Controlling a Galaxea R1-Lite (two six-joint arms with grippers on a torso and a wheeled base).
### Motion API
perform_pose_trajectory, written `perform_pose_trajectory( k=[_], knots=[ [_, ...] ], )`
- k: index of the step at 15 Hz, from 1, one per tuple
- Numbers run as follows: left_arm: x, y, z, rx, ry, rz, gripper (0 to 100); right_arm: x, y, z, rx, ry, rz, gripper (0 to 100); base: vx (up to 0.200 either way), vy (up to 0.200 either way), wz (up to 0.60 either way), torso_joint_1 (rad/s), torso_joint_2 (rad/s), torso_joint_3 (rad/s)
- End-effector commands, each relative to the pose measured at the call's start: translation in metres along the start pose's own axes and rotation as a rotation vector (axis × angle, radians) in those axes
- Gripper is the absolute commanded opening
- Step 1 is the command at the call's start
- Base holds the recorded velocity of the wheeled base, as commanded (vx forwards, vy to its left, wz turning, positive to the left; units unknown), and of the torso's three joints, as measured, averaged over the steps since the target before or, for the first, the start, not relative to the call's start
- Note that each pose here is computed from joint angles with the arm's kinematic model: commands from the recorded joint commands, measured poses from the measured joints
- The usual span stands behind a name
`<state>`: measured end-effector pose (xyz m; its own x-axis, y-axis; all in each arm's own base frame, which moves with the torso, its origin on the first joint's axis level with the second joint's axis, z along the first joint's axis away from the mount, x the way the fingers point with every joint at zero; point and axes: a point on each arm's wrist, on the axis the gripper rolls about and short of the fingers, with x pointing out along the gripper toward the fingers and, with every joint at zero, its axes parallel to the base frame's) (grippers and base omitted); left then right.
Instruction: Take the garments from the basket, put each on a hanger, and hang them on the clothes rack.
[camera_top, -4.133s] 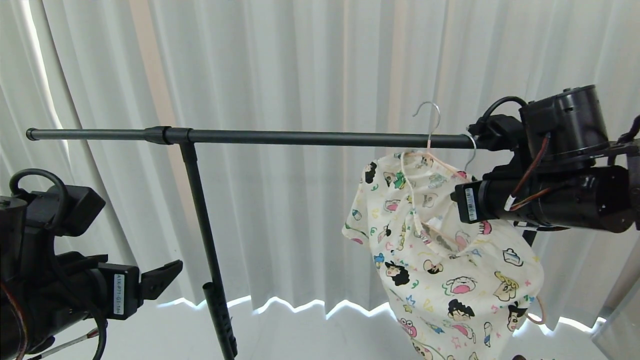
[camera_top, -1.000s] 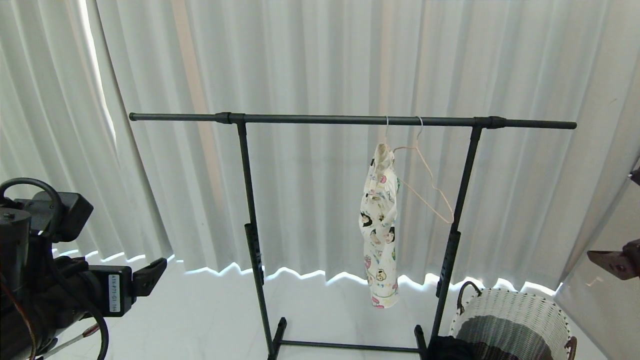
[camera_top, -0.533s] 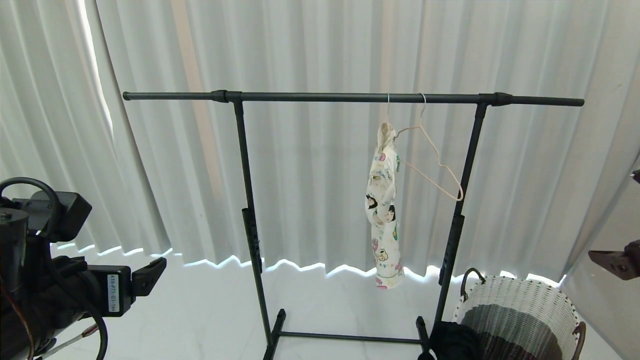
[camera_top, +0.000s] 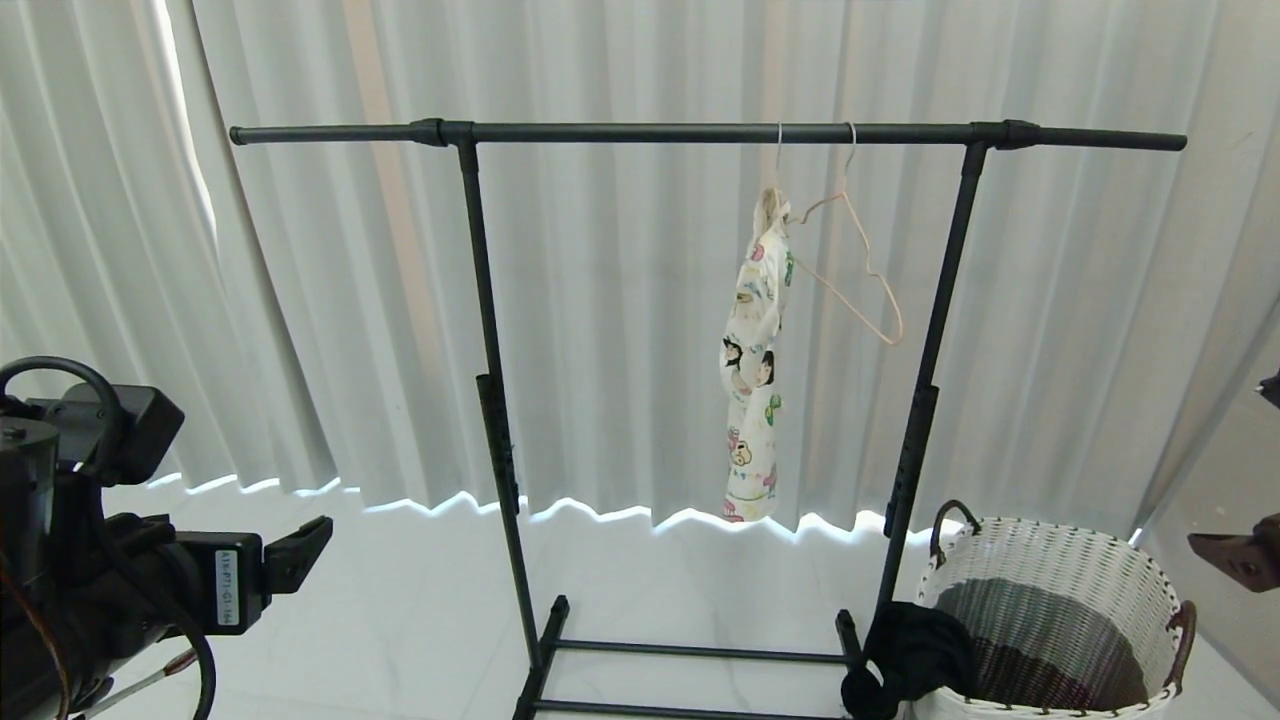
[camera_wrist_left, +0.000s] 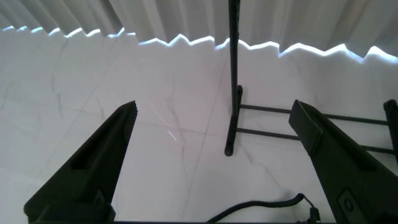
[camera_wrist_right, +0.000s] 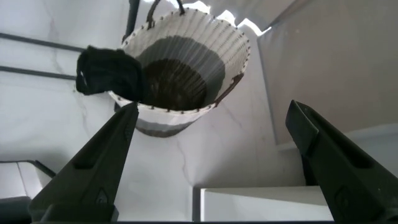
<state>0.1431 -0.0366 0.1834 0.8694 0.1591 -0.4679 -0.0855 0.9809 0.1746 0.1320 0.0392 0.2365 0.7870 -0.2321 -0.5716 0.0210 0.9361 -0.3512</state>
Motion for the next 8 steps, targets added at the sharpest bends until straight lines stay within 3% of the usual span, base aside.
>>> perform_pose_trajectory(
  k=[1,5,8],
  knots=[
    [0.0,0.0,0.0,-0.001,0.001,0.001,100,0.001,0.0,-0.003,-0.005,0.01,-0.001,100,0.0,0.0,0.0,-0.154,0.46,0.295],
    [0.0,0.0,0.0,-0.004,0.002,0.005,100,0.007,0.004,-0.007,-0.023,0.041,0.0,100,0.0,0.0,0.0,-0.113,0.43,0.277],
    [0.001,0.0,0.0,-0.002,0.003,0.003,100,0.012,0.006,-0.012,-0.031,0.069,-0.006,100,0.0,0.0,0.0,0.007,0.02,0.001]
  ],
)
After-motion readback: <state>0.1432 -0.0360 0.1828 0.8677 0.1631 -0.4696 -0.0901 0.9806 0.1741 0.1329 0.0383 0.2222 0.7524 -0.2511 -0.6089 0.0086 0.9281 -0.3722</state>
